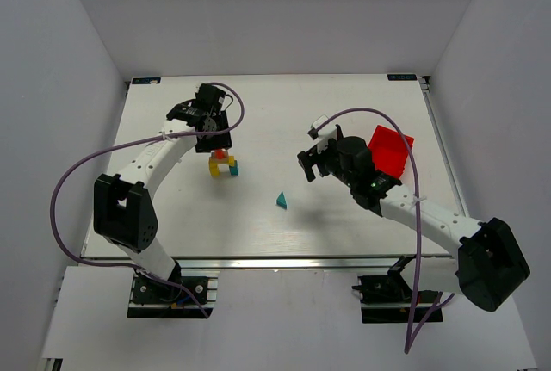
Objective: Build the wood block tower
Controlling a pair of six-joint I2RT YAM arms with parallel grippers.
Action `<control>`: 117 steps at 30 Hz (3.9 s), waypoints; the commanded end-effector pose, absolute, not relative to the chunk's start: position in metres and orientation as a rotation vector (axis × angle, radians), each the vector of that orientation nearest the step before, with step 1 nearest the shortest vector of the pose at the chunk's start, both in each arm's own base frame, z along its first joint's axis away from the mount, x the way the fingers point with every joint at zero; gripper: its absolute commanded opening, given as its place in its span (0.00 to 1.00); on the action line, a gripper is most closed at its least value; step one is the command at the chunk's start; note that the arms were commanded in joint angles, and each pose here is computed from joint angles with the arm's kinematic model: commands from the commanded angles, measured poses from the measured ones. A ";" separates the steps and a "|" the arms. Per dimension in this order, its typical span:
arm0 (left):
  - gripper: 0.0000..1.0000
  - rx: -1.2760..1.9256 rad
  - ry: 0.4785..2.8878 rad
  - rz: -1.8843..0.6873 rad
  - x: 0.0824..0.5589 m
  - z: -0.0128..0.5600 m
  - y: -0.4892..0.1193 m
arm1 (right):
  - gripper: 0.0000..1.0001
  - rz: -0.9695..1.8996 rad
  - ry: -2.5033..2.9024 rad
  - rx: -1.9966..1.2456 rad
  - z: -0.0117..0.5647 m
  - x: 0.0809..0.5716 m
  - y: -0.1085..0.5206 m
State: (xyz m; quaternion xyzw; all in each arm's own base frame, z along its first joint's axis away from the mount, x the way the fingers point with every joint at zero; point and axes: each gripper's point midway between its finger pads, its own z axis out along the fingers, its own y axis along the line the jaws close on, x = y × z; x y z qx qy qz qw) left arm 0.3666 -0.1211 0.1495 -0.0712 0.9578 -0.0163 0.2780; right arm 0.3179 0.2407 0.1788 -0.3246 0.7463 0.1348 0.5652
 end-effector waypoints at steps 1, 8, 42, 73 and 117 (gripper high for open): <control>0.61 -0.196 2.524 -0.055 0.366 0.165 -0.120 | 0.90 0.337 1.725 -0.754 0.188 0.316 0.240; 0.70 -0.203 2.494 -0.080 0.365 0.176 -0.121 | 0.89 0.353 1.719 -0.767 0.189 0.314 0.243; 0.98 -0.443 2.200 -0.180 0.219 0.264 -0.049 | 0.76 0.597 2.009 -1.046 0.039 0.240 0.316; 0.98 -0.157 2.241 -0.793 0.245 0.232 -0.160 | 0.00 0.904 1.762 -0.821 0.134 0.239 0.355; 0.60 -0.052 2.179 -0.869 0.276 0.236 -0.229 | 0.00 1.133 1.562 -0.473 0.267 0.242 0.378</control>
